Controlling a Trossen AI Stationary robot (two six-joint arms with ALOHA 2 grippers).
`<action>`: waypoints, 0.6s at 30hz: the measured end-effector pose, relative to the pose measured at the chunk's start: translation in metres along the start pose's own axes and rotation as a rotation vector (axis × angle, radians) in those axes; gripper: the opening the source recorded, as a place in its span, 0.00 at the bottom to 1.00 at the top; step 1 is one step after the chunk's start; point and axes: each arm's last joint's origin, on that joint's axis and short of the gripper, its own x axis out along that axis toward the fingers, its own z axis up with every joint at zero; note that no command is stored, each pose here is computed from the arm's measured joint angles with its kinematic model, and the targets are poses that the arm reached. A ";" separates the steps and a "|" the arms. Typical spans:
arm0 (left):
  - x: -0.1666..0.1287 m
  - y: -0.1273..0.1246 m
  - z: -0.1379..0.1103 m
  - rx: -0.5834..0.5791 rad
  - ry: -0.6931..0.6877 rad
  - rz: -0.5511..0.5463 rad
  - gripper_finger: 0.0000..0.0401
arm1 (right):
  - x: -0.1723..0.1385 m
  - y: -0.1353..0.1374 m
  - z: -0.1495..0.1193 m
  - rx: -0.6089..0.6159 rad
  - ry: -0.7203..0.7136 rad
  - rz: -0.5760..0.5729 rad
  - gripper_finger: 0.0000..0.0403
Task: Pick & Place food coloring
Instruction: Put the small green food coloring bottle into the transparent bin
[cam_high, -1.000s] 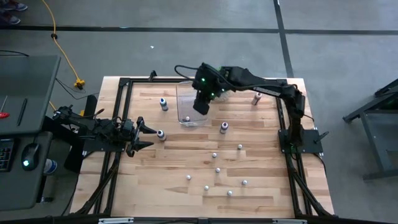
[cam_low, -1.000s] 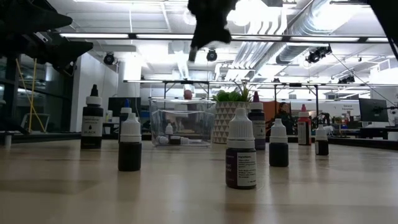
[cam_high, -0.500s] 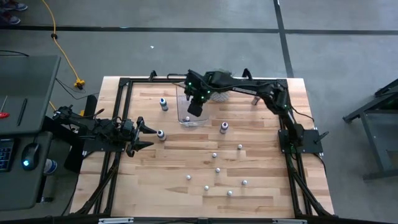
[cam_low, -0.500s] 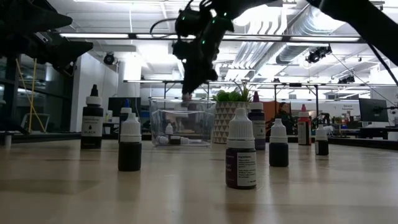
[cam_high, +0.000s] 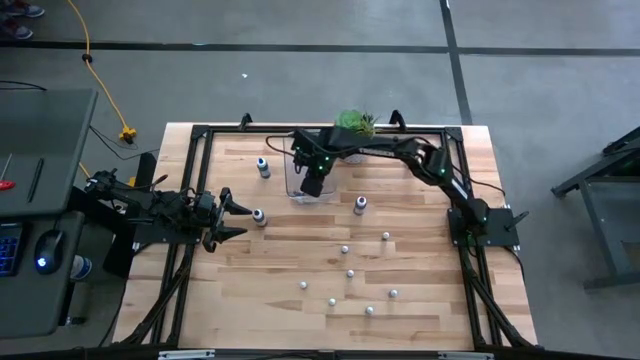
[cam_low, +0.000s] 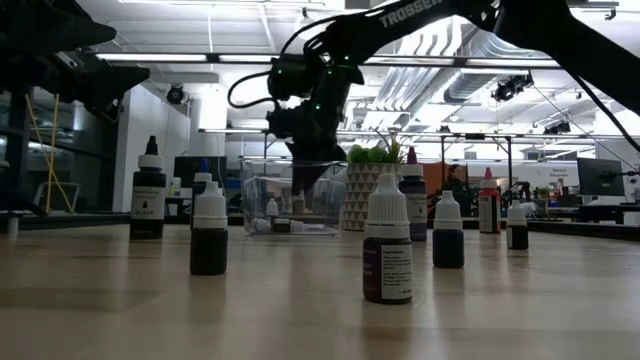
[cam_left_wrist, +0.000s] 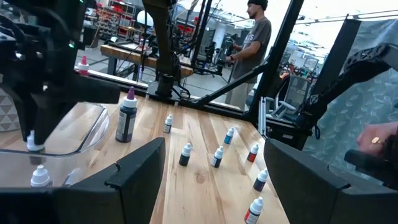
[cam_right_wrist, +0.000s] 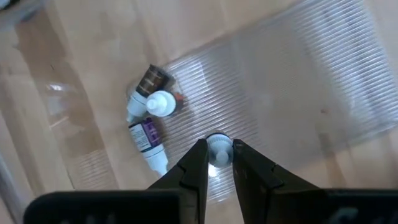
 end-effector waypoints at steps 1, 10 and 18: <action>0.000 0.000 0.000 0.000 0.000 0.000 0.68 | 0.001 0.002 0.000 -0.004 0.001 0.002 0.14; 0.000 0.000 0.000 0.000 0.000 0.000 0.68 | 0.004 0.015 0.001 -0.168 -0.015 0.011 0.14; 0.000 0.000 0.000 0.000 0.000 0.000 0.68 | 0.018 0.021 -0.003 -0.199 -0.021 0.016 0.15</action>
